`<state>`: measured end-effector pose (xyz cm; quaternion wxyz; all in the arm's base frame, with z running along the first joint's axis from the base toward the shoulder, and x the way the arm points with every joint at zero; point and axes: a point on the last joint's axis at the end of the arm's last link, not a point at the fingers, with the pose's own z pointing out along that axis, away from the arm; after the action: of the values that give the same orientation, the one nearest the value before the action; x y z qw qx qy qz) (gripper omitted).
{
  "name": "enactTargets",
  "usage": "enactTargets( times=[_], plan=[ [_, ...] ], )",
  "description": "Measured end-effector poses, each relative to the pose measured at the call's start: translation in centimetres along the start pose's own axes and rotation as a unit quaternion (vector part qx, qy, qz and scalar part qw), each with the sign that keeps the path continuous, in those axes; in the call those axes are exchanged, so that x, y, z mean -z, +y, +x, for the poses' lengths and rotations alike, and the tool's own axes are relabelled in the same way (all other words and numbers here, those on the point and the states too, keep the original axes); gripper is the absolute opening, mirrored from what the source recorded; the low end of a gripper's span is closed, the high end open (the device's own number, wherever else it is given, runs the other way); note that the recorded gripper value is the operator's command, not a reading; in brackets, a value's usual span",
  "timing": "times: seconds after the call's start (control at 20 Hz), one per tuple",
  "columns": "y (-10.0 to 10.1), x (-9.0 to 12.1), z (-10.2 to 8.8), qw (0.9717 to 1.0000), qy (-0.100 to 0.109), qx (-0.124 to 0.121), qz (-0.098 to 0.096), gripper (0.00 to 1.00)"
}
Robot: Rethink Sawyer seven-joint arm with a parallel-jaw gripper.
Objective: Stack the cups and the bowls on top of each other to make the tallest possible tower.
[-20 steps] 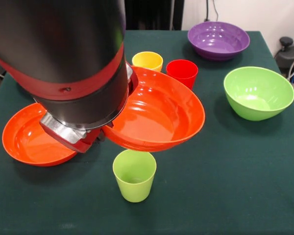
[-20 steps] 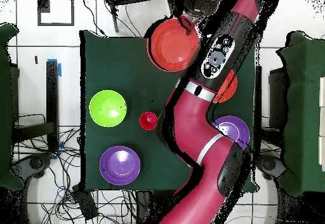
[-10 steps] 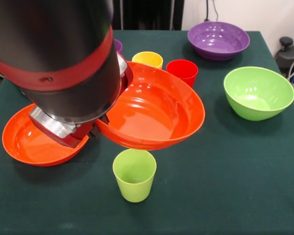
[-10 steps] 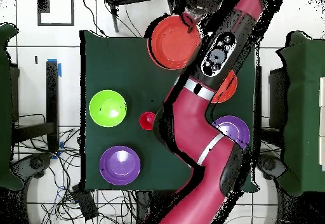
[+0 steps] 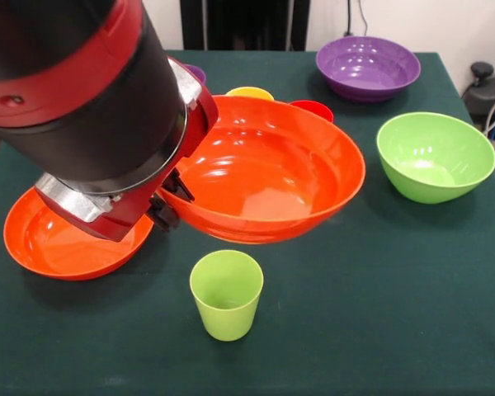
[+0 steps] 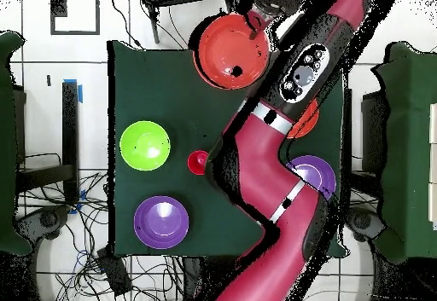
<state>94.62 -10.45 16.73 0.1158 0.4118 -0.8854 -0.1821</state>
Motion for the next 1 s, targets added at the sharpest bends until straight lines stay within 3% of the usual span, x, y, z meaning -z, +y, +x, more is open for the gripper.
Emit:
enactTargets(
  times=[0.55, 1.0],
  plan=[
    [0.06, -0.31, -0.01, 0.9984, -0.040, 0.009, -0.038, 0.00],
    [0.00, -0.73, -0.14, 0.9970, -0.056, 0.012, -0.052, 0.00]
  ],
)
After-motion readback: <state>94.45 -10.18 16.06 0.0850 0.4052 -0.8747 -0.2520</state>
